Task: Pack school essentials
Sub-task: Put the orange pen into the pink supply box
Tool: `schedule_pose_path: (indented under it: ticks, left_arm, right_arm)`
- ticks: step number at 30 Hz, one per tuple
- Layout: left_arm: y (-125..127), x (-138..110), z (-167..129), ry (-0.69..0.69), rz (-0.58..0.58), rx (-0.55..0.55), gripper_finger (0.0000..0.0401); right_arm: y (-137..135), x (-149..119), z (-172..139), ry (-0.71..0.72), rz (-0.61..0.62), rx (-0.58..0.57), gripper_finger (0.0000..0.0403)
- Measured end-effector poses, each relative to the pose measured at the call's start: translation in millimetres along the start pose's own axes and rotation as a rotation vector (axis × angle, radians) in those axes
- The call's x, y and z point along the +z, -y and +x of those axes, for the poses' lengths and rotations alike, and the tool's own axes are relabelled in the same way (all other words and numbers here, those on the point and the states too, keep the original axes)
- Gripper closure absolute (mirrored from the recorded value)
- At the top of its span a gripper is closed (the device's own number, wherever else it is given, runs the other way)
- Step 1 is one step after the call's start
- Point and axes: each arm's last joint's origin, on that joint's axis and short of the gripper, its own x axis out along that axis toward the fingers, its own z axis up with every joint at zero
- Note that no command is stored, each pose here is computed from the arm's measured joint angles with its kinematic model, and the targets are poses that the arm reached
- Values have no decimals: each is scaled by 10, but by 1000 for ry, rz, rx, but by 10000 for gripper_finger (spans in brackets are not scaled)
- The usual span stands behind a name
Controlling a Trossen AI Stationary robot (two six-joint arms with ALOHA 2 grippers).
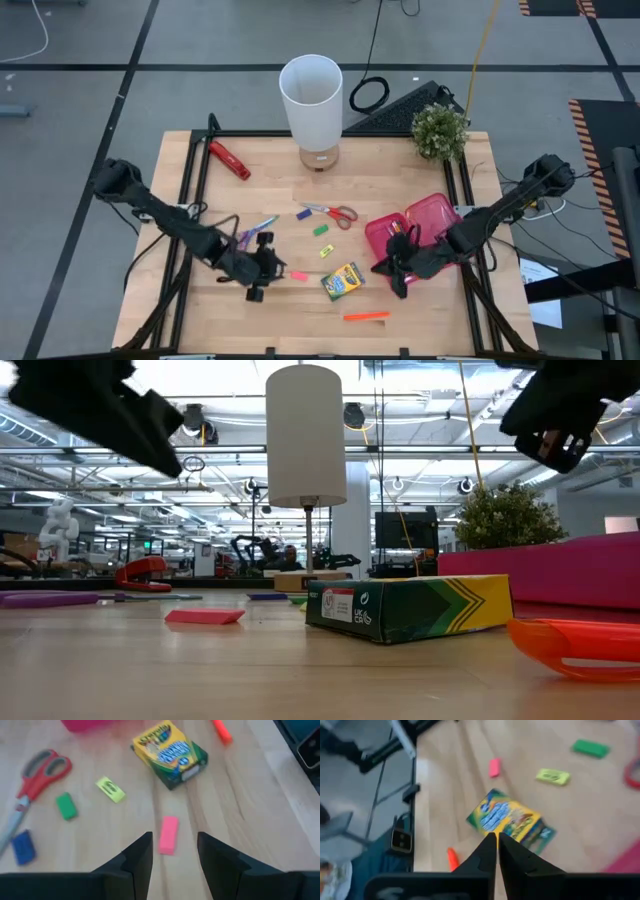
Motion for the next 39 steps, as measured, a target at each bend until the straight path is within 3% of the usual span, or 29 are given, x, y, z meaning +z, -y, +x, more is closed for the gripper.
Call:
schedule_pose_path:
  ticks: [7,11,14,26,39]
  left_arm:
    - [268,-164,146,-26,17,42,242]
    - [294,-180,196,-18,16,60,242]
    - [297,-168,197,-3,0,63,242]
    - [301,-89,204,67,8,49,242]
    - [209,24,238,139,36,64,242]
  right_arm:
    - [-455,-111,302,-96,-152,48,325]
    - [-657,-158,469,-188,-207,85,290]
    - [-708,-235,590,-285,-235,45,274]
    - [-721,-638,756,-424,-315,-60,272]
    - [-603,-760,910,-446,-361,-135,278]
